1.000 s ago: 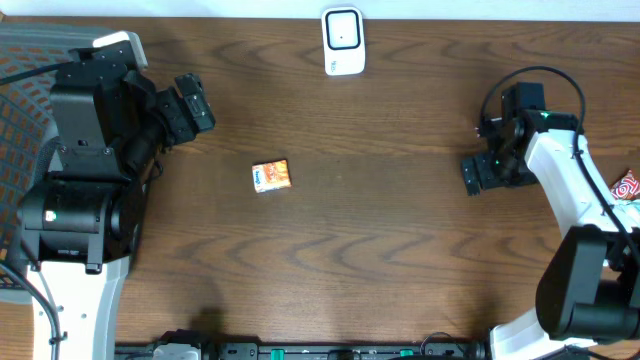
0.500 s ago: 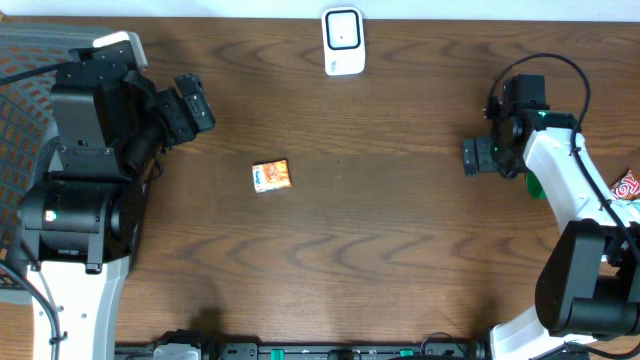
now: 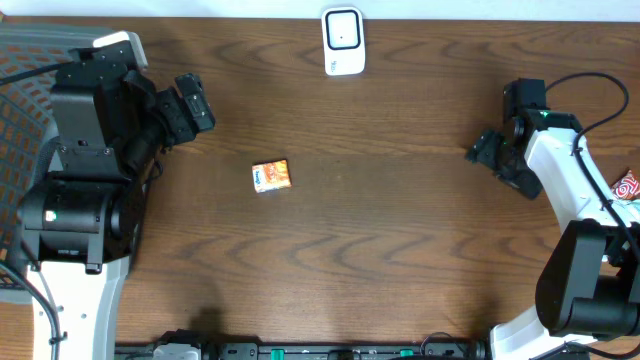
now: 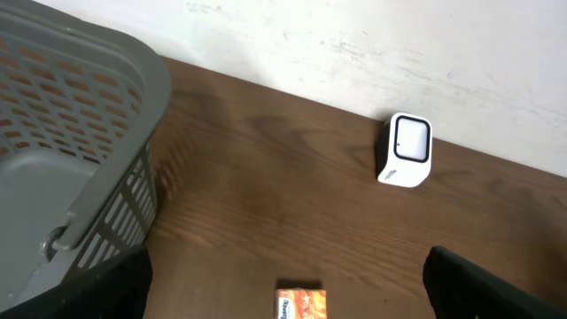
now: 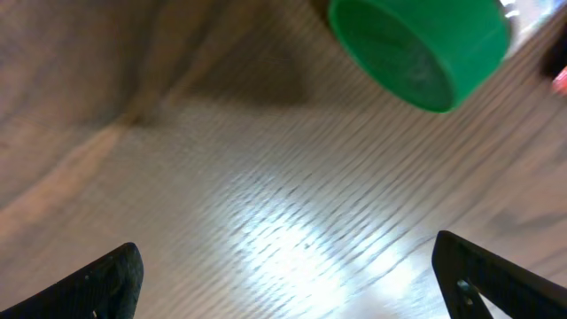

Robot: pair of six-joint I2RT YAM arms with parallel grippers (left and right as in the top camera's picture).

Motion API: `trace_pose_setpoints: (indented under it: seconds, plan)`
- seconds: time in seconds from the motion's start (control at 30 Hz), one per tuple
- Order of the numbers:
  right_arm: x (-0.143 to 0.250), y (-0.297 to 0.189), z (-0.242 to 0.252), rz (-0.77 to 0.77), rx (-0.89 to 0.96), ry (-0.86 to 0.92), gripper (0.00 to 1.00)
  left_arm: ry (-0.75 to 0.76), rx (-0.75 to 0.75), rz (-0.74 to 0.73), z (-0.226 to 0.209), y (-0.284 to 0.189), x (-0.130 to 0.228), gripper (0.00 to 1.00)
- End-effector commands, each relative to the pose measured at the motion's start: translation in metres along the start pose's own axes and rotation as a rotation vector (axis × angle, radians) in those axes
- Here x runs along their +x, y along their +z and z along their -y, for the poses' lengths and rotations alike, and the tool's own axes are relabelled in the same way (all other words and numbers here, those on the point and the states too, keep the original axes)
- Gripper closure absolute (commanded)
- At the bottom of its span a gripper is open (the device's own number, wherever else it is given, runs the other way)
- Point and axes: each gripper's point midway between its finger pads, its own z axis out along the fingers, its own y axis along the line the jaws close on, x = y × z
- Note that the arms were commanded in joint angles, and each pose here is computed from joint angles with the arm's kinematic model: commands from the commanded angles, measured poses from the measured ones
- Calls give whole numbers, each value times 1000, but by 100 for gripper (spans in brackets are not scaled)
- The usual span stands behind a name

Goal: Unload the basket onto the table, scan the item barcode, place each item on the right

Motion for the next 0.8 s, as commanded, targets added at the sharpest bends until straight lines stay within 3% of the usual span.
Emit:
trace_pose_setpoints:
  seconds: [0.0, 0.17, 0.4, 0.77]
  plan:
    - [-10, -4, -14, 21, -69, 174, 1, 5, -13, 16, -3, -2, -5, 2]
    - [-13, -5, -21, 14, -110, 301, 4, 5, -13, 16, -3, -2, -5, 2]
    - [-18, -1, -6, -7, -88, 655, 8, 5, -13, 16, -3, -2, -5, 2]
    - [-37, 4, 42, 73, 27, 754, 7, 5, -13, 16, -3, -2, -5, 2]
